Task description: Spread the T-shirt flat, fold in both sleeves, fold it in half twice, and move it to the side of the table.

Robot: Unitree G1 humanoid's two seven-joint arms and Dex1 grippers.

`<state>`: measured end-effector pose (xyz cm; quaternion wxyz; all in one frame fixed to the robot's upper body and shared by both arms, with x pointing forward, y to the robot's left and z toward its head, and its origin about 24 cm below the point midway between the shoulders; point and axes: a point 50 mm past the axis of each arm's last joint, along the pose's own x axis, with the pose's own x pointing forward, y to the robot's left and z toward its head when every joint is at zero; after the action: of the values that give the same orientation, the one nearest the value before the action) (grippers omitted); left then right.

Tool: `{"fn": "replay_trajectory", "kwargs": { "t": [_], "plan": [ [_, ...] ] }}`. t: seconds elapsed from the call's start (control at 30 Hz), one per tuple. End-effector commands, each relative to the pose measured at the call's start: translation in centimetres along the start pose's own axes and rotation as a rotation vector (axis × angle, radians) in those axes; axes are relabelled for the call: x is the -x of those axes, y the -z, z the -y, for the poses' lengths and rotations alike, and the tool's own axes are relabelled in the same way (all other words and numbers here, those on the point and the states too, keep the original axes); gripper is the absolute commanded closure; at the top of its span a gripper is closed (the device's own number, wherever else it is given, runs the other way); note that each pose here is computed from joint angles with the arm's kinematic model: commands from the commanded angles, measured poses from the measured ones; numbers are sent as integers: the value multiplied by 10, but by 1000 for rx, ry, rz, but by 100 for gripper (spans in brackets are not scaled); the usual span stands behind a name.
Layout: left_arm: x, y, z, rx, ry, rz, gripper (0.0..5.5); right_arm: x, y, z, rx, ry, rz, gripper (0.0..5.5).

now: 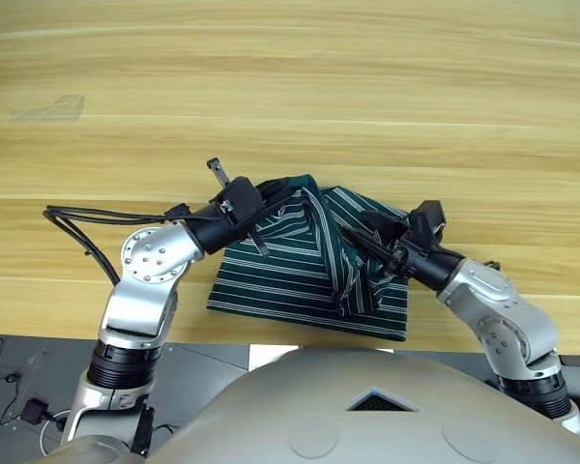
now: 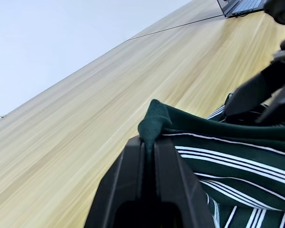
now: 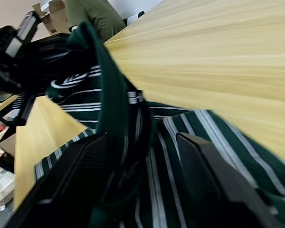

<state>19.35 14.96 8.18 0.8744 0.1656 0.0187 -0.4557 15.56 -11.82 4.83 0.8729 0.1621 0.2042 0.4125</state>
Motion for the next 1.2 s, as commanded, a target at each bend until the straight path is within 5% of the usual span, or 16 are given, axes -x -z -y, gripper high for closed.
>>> {"fn": "replay_trajectory", "kwargs": {
  "t": [0.03, 0.63, 1.1, 1.2],
  "plan": [
    [-3, -1, 3, -8, 12, 1, 544, 0, 6, -6, -14, -17, -36, 278],
    [-1, -10, -1, -37, 1, 36, 544, 3, 31, -3, 42, 8, -130, 278],
    [-2, -6, 0, -46, 3, 19, 544, -2, 9, -15, 121, -78, -47, 536],
    [-2, -7, -2, -53, -1, 19, 544, -3, 9, -13, 125, -76, -52, 547]
  ]
}}
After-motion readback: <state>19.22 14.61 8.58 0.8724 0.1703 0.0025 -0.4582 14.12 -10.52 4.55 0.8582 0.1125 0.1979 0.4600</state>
